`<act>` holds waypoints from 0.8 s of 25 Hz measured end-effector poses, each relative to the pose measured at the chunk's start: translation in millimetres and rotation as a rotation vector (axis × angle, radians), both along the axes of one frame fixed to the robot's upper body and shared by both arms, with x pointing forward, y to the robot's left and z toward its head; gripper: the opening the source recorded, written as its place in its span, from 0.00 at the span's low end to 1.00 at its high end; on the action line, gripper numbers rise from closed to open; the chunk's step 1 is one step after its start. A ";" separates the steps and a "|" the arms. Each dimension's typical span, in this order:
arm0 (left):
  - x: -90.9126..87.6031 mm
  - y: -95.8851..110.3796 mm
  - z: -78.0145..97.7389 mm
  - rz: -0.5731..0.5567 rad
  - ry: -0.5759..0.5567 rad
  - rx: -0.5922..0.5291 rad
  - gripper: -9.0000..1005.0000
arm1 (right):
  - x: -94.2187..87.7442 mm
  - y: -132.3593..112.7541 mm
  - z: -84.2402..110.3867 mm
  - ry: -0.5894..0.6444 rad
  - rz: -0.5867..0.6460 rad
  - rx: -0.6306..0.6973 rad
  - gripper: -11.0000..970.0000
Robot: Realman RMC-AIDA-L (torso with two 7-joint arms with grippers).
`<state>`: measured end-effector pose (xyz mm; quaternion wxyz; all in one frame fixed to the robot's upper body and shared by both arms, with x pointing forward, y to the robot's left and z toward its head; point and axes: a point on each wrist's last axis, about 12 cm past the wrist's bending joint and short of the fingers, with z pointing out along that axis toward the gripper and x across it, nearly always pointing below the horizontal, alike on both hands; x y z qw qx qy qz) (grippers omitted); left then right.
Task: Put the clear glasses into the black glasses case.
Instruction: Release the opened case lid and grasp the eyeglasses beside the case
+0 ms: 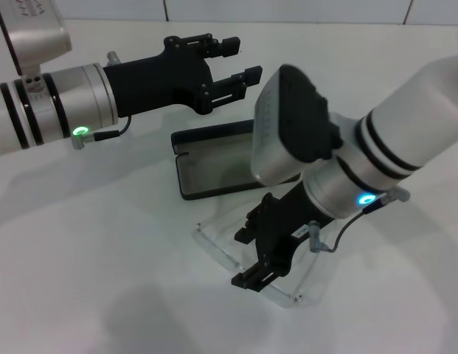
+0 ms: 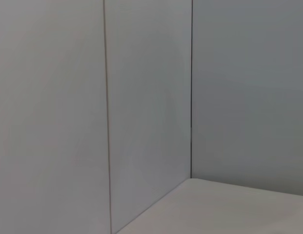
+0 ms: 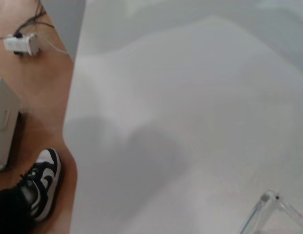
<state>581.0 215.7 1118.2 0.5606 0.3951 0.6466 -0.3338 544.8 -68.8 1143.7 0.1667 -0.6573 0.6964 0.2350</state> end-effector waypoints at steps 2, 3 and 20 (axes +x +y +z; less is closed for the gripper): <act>0.0 -0.1 -0.1 -0.001 0.000 0.002 0.56 | 0.8 3.3 -4.1 -0.003 -0.003 -0.013 0.71; 0.1 0.1 -0.1 -0.001 0.000 0.003 0.56 | 1.4 4.9 -5.8 -0.004 -0.006 -0.018 0.70; -0.3 2.2 -1.9 0.001 0.002 0.021 0.56 | 10.6 -3.9 -10.5 0.006 -0.067 -0.080 0.35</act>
